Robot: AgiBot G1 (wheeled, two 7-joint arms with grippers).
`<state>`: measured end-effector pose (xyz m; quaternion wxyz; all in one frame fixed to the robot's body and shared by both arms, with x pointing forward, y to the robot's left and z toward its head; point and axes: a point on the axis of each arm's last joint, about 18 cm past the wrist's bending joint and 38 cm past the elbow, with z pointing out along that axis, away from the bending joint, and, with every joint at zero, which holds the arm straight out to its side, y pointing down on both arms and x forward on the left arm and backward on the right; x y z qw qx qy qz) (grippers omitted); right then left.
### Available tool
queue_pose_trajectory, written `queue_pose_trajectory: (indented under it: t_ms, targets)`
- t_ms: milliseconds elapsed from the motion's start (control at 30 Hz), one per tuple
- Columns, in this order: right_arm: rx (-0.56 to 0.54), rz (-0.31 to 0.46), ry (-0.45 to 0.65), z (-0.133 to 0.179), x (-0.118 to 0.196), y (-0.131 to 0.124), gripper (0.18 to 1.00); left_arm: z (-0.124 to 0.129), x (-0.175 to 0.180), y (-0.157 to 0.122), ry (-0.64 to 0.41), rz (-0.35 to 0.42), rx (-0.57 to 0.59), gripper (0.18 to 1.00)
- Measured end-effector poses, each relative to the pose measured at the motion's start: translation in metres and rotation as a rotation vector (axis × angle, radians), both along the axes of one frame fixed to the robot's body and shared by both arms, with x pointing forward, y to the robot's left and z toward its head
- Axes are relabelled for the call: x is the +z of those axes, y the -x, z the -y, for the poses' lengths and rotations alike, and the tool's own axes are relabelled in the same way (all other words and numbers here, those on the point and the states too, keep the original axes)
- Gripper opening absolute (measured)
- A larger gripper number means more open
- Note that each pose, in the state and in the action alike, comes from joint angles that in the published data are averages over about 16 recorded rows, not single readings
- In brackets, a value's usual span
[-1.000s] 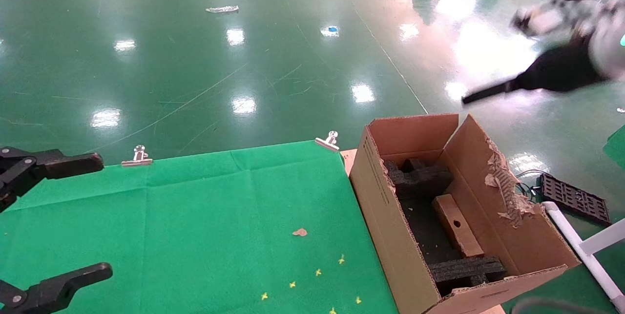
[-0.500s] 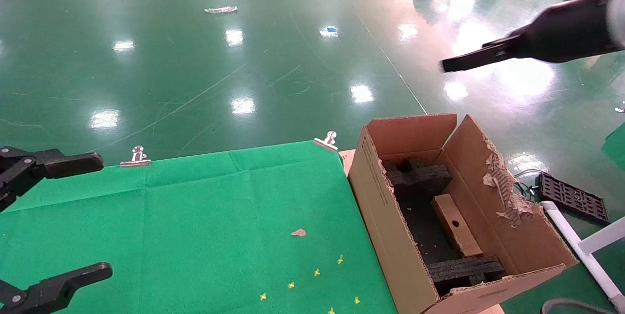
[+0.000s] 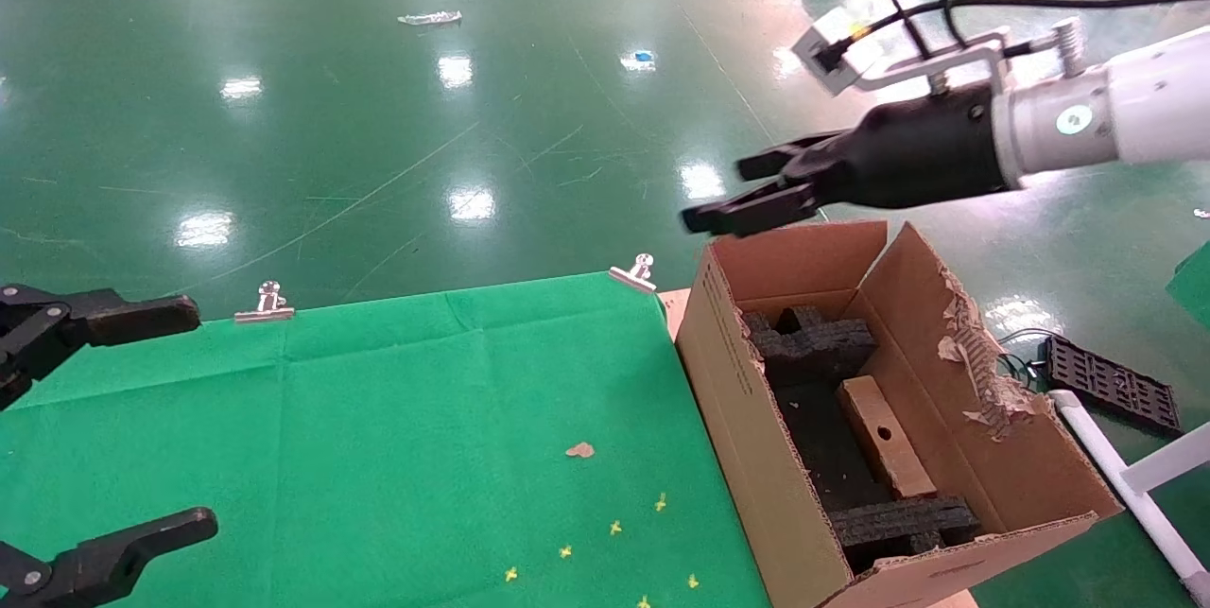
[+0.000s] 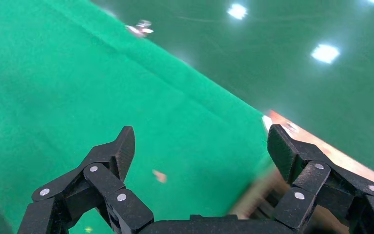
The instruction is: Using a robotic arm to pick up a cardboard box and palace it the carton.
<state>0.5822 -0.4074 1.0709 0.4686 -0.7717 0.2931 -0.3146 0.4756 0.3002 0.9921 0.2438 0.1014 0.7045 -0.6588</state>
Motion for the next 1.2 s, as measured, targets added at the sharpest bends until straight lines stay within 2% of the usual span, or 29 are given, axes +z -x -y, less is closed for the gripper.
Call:
queue_pose_trajectory:
  t_ms: [267,600,1200]
  targets:
    - [0.201,0.043,-0.018,-0.039,-0.022,0.007,1.000,0.000,0.000,0.000,0.000,0.000,0.000,1.001]
    - [0.425,0.128,-0.058,-0.074,-0.045,0.028,1.000,0.000,0.000,0.000,0.000,0.000,0.000,1.001]
    - [0.723,0.354,-0.137,-0.103,-0.073,0.088,1.000,0.000,0.000,0.000,0.000,0.000,0.000,1.001]
